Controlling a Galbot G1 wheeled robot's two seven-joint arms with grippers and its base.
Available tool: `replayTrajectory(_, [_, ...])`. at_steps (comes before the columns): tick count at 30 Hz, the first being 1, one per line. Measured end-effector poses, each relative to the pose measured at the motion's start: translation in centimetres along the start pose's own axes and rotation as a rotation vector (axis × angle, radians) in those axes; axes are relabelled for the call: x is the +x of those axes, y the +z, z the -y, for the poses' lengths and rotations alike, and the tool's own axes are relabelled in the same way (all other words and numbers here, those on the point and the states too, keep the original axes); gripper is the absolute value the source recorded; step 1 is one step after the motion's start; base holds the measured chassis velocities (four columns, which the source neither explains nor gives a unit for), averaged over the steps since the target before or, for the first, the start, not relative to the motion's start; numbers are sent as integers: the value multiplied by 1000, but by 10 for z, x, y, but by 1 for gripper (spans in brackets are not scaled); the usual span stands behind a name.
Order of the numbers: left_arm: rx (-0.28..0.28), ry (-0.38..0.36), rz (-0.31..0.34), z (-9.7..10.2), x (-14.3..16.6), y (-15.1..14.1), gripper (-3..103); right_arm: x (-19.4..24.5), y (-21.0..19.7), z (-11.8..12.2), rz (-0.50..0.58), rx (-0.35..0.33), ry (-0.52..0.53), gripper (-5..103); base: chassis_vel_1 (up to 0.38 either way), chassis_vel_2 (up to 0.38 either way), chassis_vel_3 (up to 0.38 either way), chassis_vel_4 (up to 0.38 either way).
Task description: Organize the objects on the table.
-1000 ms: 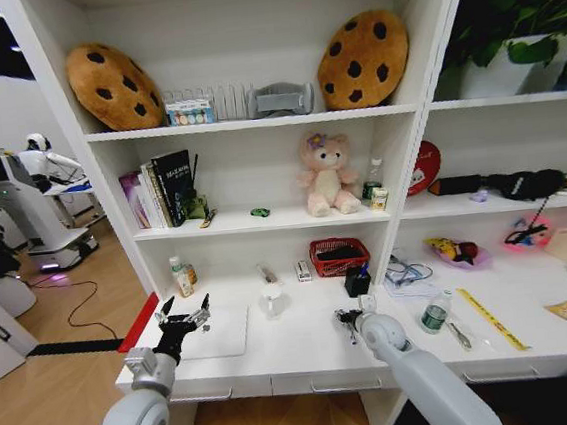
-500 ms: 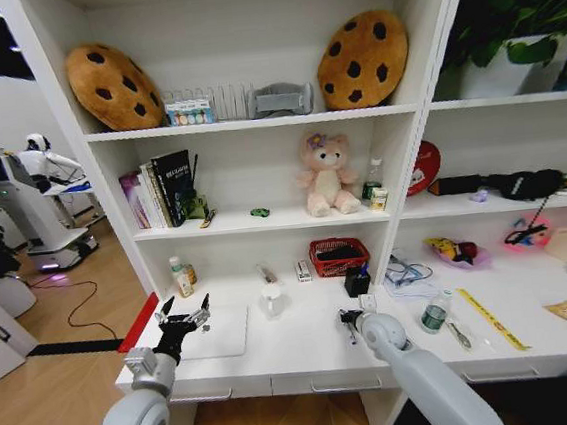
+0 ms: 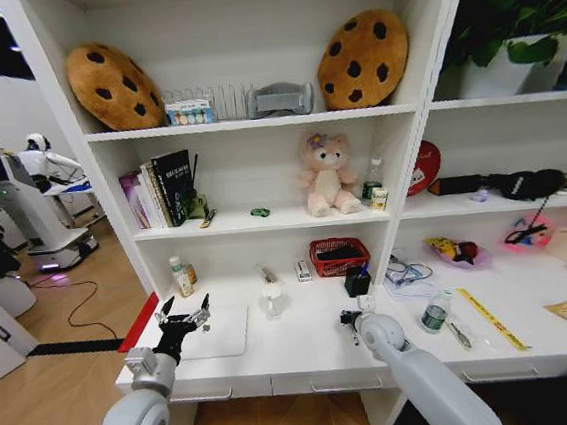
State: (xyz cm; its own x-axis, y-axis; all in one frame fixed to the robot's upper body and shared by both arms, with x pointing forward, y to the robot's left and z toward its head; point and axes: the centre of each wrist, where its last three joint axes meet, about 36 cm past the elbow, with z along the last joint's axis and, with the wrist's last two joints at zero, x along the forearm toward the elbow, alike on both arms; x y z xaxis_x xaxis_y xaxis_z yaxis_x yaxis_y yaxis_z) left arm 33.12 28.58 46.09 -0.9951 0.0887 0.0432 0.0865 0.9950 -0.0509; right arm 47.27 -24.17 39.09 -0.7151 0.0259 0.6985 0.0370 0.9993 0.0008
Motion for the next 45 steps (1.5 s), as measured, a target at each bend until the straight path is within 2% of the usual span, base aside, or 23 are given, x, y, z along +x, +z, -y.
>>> replayTrajectory(1, [0,0,0,0,0,0,100,6,-5,2,65,4,5,8,0,0,0,0])
replayTrajectory(2, [0,0,0,0,0,0,100,6,-5,2,65,4,5,8,0,0,0,0])
replayTrajectory(5, [0,0,0,0,0,0,100,11,-14,12,349,95,11,8,0,0,0,0])
replayTrajectory(6, [0,0,0,0,0,0,100,11,-14,12,349,95,11,8,0,0,0,0])
replayTrajectory(8, [0,0,0,0,0,0,100,-7,-16,25,596,180,-14,8,0,0,0,0])
replayTrajectory(9, [0,0,0,0,0,0,100,-7,-16,25,596,180,-14,8,0,0,0,0])
replayTrajectory(11, [0,0,0,0,0,0,100,-27,-16,37,804,266,-32,8,0,0,0,0])
replayTrajectory(12, [0,0,0,0,0,0,100,-27,-16,37,804,266,-32,8,0,0,0,0])
replayTrajectory(15, [0,0,0,0,0,0,100,-49,-24,46,950,318,-17,8,0,0,0,0])
replayTrajectory(18, [0,0,0,0,0,0,100,-59,-38,49,1001,317,2,8,0,0,0,0])
replayTrajectory(23, [0,0,0,0,0,0,100,-73,-65,54,1019,287,27,8,0,0,0,0])
replayTrajectory(28, [0,0,0,0,0,0,100,-85,-72,59,984,243,39,8,0,0,0,0])
replayTrajectory(29, [0,0,0,0,0,0,100,-94,-66,61,945,222,41,8,0,0,0,0])
replayTrajectory(33, [0,0,0,0,0,0,100,-102,-58,60,907,201,43,8,0,0,0,0])
replayTrajectory(39, [0,0,0,0,0,0,100,-113,-52,62,875,204,56,8,0,0,0,0])
replayTrajectory(45, [0,0,0,0,0,0,100,-135,-41,72,918,260,17,8,0,0,0,0])
